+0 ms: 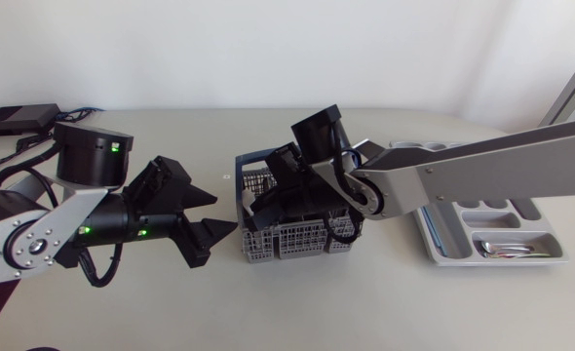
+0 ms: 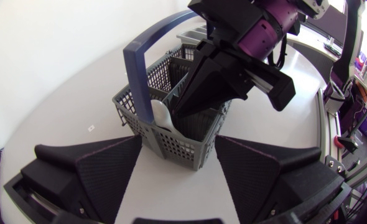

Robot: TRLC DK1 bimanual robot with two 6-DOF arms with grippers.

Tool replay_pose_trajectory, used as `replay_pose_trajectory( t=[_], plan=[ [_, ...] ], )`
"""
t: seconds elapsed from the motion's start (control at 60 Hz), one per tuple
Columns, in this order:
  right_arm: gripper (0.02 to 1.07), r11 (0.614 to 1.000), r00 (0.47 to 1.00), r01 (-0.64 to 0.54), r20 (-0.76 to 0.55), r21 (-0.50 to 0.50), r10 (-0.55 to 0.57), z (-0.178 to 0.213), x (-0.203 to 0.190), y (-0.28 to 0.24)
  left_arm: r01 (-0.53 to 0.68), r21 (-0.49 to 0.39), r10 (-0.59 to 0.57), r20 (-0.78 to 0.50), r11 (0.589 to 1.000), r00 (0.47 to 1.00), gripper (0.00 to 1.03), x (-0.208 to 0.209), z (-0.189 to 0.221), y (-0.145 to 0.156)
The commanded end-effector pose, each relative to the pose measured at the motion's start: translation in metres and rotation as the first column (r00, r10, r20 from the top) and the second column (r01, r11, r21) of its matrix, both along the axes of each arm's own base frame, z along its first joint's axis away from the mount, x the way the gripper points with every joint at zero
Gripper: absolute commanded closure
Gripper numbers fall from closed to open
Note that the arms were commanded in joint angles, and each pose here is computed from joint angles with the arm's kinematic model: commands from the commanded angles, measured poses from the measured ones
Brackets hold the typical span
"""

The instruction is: Sort the cutlery from the basket into the organizer compartments.

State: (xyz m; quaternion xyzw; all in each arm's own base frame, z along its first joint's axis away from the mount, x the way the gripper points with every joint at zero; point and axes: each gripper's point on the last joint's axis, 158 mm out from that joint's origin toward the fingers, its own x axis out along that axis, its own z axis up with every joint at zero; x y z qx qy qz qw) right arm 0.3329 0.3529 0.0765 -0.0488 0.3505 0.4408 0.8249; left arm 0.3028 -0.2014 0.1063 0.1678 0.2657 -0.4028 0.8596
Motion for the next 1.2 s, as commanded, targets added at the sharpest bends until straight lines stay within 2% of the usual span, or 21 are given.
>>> replay_pose_trajectory(
  t=[0.0,0.017,0.05,0.25,0.8,1.183],
  plan=[
    [0.78,1.0,1.0,0.009,0.023,0.001,-0.009,0.005,-0.001,-0.006,0.003,0.01,-0.003,-0.034,1.0,0.999,0.23,-0.006,-0.015,0.002],
    [0.7,1.0,0.999,0.017,0.028,-0.003,-0.017,0.004,0.0,-0.007,0.003,0.01,-0.003,-0.034,1.0,0.999,0.23,-0.006,-0.015,0.002],
    [0.65,1.0,0.999,0.02,0.034,-0.003,-0.02,0.005,0.0,-0.008,0.004,0.009,-0.004,-0.032,1.0,0.999,0.23,-0.005,-0.014,0.001],
    [0.59,0.998,0.995,0.052,0.09,0.019,-0.053,0.02,0.01,-0.009,0.007,0.0,-0.007,-0.023,1.0,1.0,0.23,-0.002,-0.008,-0.003],
    [0.6,0.998,0.995,0.05,0.089,0.026,-0.052,0.011,0.033,0.004,0.008,0.002,-0.008,-0.023,1.0,1.0,0.23,-0.002,-0.009,-0.003],
    [0.63,1.0,0.998,0.02,0.065,0.022,-0.022,0.001,0.031,0.01,0.002,0.008,-0.001,-0.023,1.0,1.0,0.23,-0.001,-0.01,0.001]
  ],
)
